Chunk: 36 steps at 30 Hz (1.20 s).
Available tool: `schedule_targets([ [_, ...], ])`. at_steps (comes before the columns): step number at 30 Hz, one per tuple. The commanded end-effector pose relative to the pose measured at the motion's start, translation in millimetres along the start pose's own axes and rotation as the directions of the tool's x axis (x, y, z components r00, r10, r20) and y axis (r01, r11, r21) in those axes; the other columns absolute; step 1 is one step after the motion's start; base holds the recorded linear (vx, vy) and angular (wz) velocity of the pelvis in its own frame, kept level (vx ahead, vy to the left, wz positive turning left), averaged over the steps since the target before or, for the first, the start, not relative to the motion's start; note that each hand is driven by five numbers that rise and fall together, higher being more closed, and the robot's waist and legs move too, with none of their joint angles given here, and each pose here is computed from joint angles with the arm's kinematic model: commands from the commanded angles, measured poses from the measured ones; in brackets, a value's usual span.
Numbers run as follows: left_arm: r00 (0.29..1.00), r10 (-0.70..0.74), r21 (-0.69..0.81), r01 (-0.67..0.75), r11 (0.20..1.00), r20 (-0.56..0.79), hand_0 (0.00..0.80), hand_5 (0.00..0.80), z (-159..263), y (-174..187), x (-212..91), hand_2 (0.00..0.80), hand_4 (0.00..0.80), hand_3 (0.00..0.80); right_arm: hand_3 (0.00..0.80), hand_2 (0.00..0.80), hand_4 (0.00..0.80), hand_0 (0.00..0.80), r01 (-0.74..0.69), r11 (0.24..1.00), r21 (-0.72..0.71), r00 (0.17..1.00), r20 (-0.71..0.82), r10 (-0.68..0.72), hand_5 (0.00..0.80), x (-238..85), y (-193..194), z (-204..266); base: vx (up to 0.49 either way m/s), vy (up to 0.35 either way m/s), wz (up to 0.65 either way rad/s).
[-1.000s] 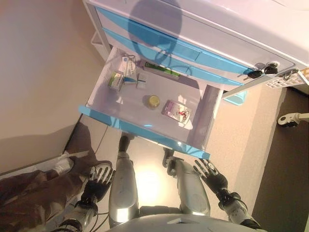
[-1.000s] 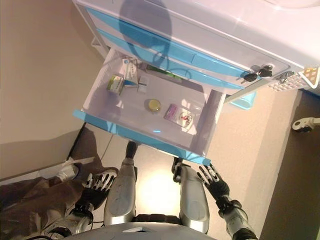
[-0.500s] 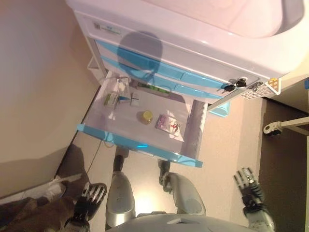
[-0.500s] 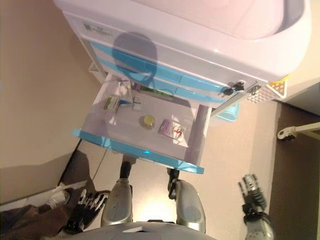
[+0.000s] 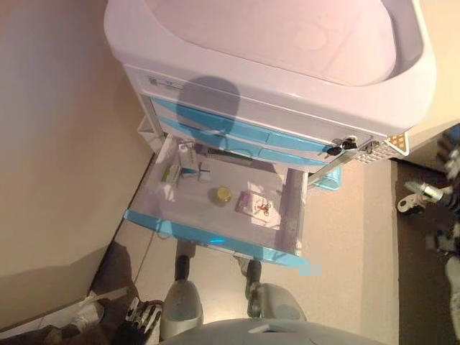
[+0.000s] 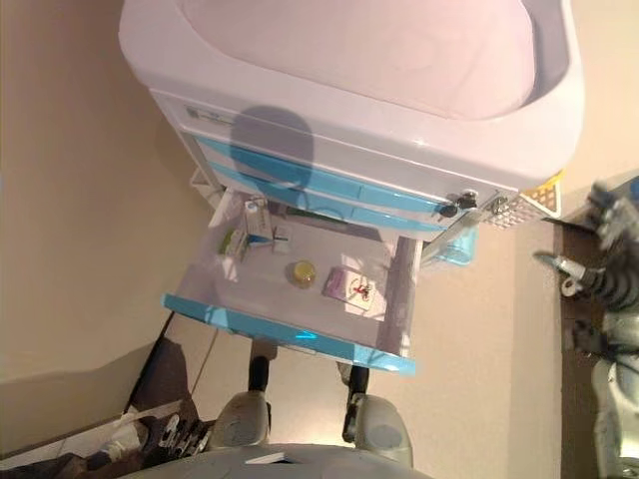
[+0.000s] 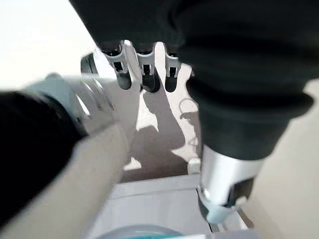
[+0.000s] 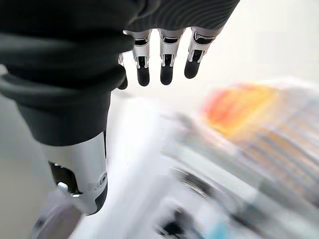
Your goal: Open the drawer and pick up the medicine
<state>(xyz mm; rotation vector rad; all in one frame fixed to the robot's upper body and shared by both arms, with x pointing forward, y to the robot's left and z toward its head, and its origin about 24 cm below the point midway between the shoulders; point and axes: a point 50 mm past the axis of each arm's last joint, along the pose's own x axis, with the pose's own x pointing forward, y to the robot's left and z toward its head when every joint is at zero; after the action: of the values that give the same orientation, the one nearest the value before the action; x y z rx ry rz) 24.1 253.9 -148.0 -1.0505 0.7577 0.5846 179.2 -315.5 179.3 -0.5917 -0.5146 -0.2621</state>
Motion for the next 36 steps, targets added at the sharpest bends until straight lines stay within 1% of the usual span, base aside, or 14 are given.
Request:
schedule_targets([
  [1, 0.999, 0.054, 0.069, -0.054, 0.996, 0.008, 0.0, 0.0, 5, 8, -4, 0.0, 0.0, 0.0, 0.0, 0.0, 0.0, 0.0, 0.049, 0.987, -0.155, 0.98, 0.198, -0.018, 0.0, 24, -1, 41, 0.0, 0.0, 0.0],
  [4, 0.999, 0.05, 0.101, -0.051, 0.994, 0.014, 0.0, 0.0, 8, 2, 1, 0.0, 0.0, 0.0, 0.0, 0.0, 0.0, 0.0, 0.014, 0.974, -0.227, 0.946, 0.318, 0.061, 0.0, 37, 14, 68, 0.0, 0.0, 0.0],
  [6, 0.999, 0.039, 0.131, -0.041, 0.991, 0.017, 0.0, 0.0, 10, -3, 4, 0.0, 0.0, 0.0, 0.0, 0.0, 0.0, 0.0, 0.016, 0.957, -0.289, 0.919, 0.381, 0.1, 0.0, 42, 22, 80, 0.0, 0.0, 0.0],
  [8, 0.999, 0.027, 0.174, -0.03, 0.984, 0.021, 0.0, 0.0, 12, -6, 6, 0.0, 0.0, 0.0, 0.0, 0.0, 0.0, 0.0, 0.007, 0.952, -0.307, 0.895, 0.426, 0.131, 0.0, 44, 30, 92, -0.019, -0.014, 0.04],
  [11, 1.0, 0.007, 0.183, -0.012, 0.983, 0.031, 0.0, 0.0, 11, -10, 8, 0.0, 0.0, 0.0, 0.0, 0.0, 0.0, 0.0, 0.073, 0.931, -0.357, 0.835, 0.533, 0.139, 0.0, 39, 37, 107, -0.021, -0.012, 0.07],
  [13, 0.999, -0.004, 0.187, -0.003, 0.982, 0.039, 0.0, 0.0, 11, -12, 9, 0.0, 0.0, 0.0, 0.0, 0.0, 0.0, 0.0, 0.087, 0.923, -0.375, 0.795, 0.585, 0.163, 0.0, 34, 43, 116, -0.029, -0.01, 0.17],
  [16, 0.999, -0.009, 0.184, 0.0, 0.983, 0.045, 0.0, 0.0, 10, -15, 10, 0.0, 0.0, 0.0, 0.0, 0.0, 0.0, 0.0, 0.031, 0.92, -0.39, 0.752, 0.616, 0.236, 0.0, 27, 54, 121, -0.032, -0.009, 0.09],
  [20, 0.999, -0.019, 0.192, 0.01, 0.981, 0.042, 0.0, 0.0, 8, -17, 10, 0.0, 0.0, 0.0, 0.0, 0.0, 0.0, 0.0, -0.068, 0.898, -0.434, 0.698, 0.623, 0.353, 0.0, 20, 69, 125, -0.008, -0.002, 0.0],
  [23, 0.999, -0.031, 0.193, 0.021, 0.981, 0.045, 0.0, 0.0, 10, -20, 11, 0.0, 0.0, 0.0, 0.0, 0.0, 0.0, 0.0, -0.147, 0.861, -0.486, 0.666, 0.595, 0.45, 0.0, 18, 81, 124, 0.0, 0.0, 0.0],
  [27, 0.997, -0.048, 0.202, 0.036, 0.979, 0.054, 0.0, 0.0, 13, -24, 13, 0.0, 0.0, 0.0, 0.0, 0.0, 0.0, 0.0, -0.202, 0.824, -0.529, 0.646, 0.56, 0.518, 0.0, 18, 95, 119, -0.008, 0.0, 0.0],
  [30, 0.997, -0.056, 0.206, 0.043, 0.978, 0.059, 0.0, 0.0, 17, -29, 16, 0.0, 0.0, 0.0, 0.0, 0.0, 0.0, 0.0, -0.21, 0.788, -0.579, 0.63, 0.536, 0.561, 0.0, 16, 107, 114, -0.048, 0.003, 0.05],
  [36, 0.997, -0.065, 0.22, 0.053, 0.974, 0.051, 0.0, 0.0, 22, -34, 20, 0.0, 0.0, 0.0, 0.0, 0.0, 0.0, 0.0, -0.293, 0.727, -0.621, 0.629, 0.448, 0.635, 0.0, 17, 133, 96, -0.041, 0.007, 0.04],
])
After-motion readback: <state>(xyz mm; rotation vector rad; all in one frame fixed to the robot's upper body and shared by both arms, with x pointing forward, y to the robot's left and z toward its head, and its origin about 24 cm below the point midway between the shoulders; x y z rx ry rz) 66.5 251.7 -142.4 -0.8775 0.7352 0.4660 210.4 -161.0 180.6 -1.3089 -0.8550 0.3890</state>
